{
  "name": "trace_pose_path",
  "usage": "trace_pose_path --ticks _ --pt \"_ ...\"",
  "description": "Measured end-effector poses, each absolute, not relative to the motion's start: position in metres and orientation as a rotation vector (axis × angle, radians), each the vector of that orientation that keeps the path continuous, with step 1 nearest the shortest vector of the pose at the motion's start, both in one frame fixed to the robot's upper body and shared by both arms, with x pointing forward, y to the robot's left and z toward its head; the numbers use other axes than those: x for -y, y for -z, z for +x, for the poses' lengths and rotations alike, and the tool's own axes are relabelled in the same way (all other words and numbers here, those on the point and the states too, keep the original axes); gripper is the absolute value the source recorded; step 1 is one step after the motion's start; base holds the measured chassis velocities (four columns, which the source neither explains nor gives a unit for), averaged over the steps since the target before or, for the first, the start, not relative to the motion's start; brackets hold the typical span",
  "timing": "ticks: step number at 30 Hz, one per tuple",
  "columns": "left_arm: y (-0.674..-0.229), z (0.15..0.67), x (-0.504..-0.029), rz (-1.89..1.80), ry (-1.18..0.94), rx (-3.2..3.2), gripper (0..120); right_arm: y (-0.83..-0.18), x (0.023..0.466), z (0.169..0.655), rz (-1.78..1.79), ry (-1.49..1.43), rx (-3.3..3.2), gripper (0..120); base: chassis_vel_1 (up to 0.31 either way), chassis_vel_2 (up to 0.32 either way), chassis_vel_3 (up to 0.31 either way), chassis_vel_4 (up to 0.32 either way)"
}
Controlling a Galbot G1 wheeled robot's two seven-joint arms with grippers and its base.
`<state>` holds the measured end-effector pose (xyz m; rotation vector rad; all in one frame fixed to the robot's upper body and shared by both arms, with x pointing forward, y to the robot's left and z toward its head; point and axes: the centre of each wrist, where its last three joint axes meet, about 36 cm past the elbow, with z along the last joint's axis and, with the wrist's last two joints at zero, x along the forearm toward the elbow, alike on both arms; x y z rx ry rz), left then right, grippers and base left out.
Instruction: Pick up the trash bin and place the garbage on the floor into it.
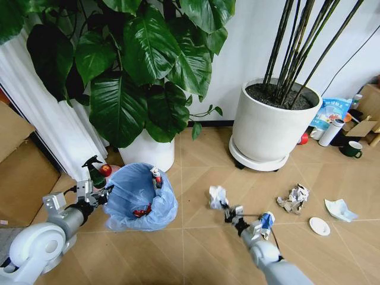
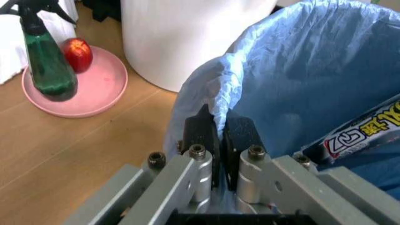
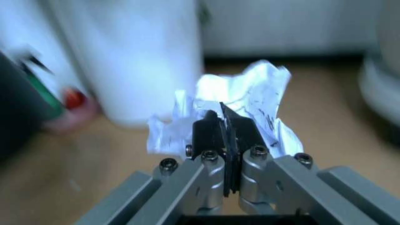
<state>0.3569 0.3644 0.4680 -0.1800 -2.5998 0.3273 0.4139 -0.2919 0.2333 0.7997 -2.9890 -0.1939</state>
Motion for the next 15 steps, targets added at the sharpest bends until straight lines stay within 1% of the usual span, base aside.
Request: trace_pose_path --ticks 1,3,4,5,6,8,9,12,13,15 --pt "-0.468 0.358 -0.364 -0.182 -0.323 2.598 0 -0.251 0.296 0.418 0.877 0.213 3.013 0 0.0 0.0 0.0 0.0" --pt "-0.467 0.359 -0.364 -0.193 -0.321 2.594 0 -0.286 0.289 0.426 1.063 0.29 3.03 0 0.0 0.0 0.0 0.0" --pt "-0.467 0.359 -0.364 -0.193 -0.321 2.594 0 -0.286 0.289 0.426 1.063 0.29 3.03 0 0.0 0.0 0.0 0.0" --pt "-0.467 0.359 -0.364 -0.199 -0.321 2.593 0 -0.298 0.284 0.431 1.138 0.327 3.03 0 0.0 0.0 0.0 0.0" --pt "-0.466 0.361 -0.362 -0.217 -0.32 2.593 0 -0.32 0.27 0.44 1.288 0.397 3.022 0 0.0 0.0 0.0 0.0" --pt "-0.463 0.362 -0.359 -0.24 -0.319 2.585 0 -0.341 0.254 0.452 1.462 0.455 2.995 0 0.0 0.0 0.0 0.0" --pt "-0.463 0.362 -0.359 -0.24 -0.319 2.585 0 -0.341 0.254 0.452 1.462 0.455 2.995 0 0.0 0.0 0.0 0.0" --pt "-0.458 0.363 -0.352 -0.291 -0.312 2.565 0 -0.376 0.221 0.485 1.792 0.503 2.907 0 0.0 0.0 0.0 0.0" --pt "-0.458 0.363 -0.352 -0.291 -0.312 2.565 0 -0.376 0.221 0.485 1.792 0.503 2.907 0 0.0 0.0 0.0 0.0" --pt "-0.458 0.365 -0.349 -0.317 -0.313 2.564 0 -0.387 0.203 0.503 1.919 0.51 2.85 0 0.0 0.0 0.0 0.0"
